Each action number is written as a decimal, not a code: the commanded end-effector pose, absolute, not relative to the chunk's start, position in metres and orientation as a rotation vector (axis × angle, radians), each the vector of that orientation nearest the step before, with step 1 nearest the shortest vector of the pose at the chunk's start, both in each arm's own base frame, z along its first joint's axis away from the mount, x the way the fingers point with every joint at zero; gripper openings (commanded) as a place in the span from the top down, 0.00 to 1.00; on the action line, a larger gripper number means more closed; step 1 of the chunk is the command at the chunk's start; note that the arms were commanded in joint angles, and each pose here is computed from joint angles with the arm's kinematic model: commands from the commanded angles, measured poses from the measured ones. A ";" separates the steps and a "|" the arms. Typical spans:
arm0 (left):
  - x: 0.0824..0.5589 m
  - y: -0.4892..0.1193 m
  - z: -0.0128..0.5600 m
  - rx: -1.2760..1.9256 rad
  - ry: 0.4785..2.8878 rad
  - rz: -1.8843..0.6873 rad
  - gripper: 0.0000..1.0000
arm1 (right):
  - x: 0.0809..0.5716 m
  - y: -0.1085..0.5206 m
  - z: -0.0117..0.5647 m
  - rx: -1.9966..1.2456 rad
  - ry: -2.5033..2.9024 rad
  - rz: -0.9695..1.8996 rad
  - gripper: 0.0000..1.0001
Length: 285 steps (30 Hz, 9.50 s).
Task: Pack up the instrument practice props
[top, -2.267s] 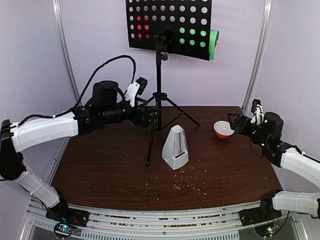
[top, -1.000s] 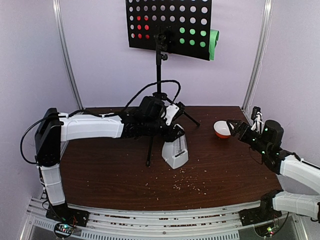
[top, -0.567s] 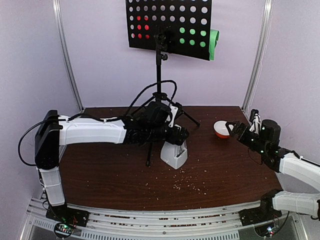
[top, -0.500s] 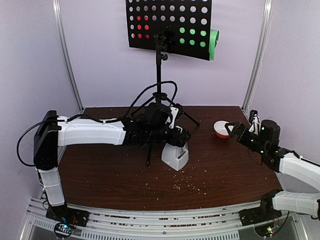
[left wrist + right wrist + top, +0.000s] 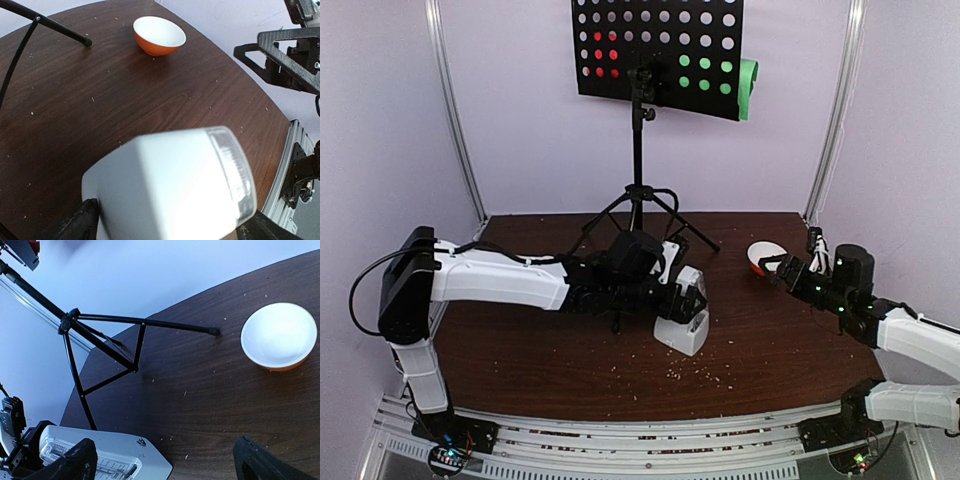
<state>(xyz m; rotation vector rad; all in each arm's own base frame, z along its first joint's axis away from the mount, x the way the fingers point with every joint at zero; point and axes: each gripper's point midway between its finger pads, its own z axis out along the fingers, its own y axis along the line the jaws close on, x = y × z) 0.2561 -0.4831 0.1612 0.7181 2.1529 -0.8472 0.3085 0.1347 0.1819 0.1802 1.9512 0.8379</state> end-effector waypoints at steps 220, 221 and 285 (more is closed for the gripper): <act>0.282 -0.388 0.243 0.919 1.638 -1.109 0.04 | 0.275 0.298 0.235 -0.765 1.751 1.017 0.00; 0.286 -0.382 0.241 0.892 1.657 -1.104 0.04 | 0.273 0.302 0.234 -0.794 1.755 1.045 0.00; 0.433 -0.371 0.186 0.473 1.938 -0.846 0.43 | 0.305 0.098 0.198 0.221 1.866 0.135 0.06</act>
